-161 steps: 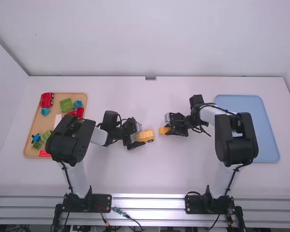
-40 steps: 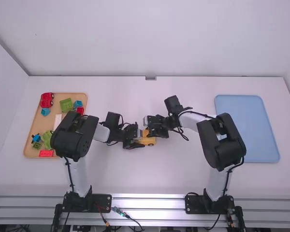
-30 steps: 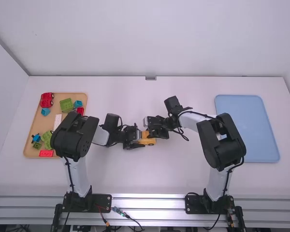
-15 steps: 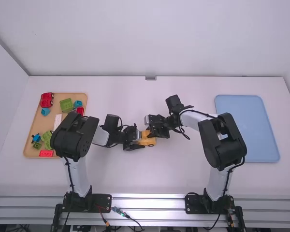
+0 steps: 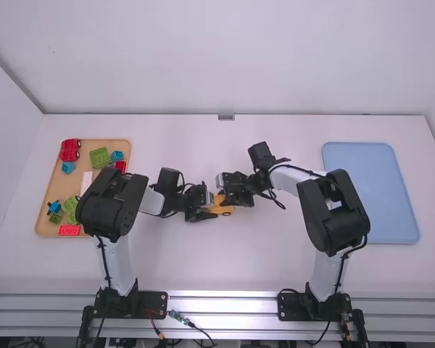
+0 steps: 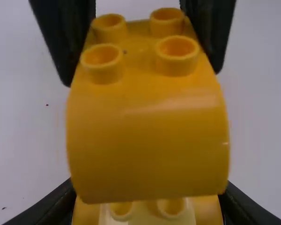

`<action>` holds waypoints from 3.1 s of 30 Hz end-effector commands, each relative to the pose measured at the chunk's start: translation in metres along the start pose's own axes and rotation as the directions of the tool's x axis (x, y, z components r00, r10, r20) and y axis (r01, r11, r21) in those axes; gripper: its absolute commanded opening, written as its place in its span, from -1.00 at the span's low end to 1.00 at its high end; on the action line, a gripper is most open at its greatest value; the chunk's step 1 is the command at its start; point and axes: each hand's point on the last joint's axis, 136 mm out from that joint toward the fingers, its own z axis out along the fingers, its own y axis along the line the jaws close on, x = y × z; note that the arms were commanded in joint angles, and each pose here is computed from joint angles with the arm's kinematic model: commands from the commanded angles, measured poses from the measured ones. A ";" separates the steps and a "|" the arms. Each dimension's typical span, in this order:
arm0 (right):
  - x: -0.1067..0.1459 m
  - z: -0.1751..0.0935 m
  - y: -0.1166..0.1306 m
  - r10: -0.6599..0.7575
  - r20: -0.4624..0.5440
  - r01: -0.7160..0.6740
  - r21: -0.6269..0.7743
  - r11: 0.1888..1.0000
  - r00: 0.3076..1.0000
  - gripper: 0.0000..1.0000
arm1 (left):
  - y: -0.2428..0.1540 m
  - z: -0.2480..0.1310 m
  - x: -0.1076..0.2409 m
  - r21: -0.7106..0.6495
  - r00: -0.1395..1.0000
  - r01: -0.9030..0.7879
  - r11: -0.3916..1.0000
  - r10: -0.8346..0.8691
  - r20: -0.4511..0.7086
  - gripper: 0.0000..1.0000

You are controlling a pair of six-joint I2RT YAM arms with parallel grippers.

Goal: Assemble lego blocks to make yellow taxi

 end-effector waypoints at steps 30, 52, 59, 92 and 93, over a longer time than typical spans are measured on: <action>0.012 0.020 0.009 0.029 -0.004 -0.029 0.025 0.999 1.000 -0.88 | -0.009 0.003 0.021 -0.018 0.997 0.024 1.000 -0.026 -0.076 -0.76; 0.042 0.023 0.011 0.067 -0.127 -0.059 0.070 0.996 0.990 -1.00 | -0.007 0.003 0.022 0.031 0.994 0.006 0.999 -0.003 -0.107 -0.95; 0.057 0.037 0.006 0.119 -0.193 -0.111 0.051 0.993 0.974 -1.00 | -0.007 0.004 0.021 0.032 0.994 0.005 0.999 -0.002 -0.107 -0.96; 0.034 0.018 -0.005 0.009 -0.121 -0.015 -0.049 0.999 0.993 0.98 | 0.003 0.003 0.021 -0.014 0.993 0.035 0.999 -0.036 -0.112 -0.97; 0.031 0.015 -0.009 0.005 -0.108 -0.010 -0.043 0.999 0.994 0.98 | 0.002 0.004 0.021 -0.013 0.993 0.035 0.999 -0.036 -0.113 -0.97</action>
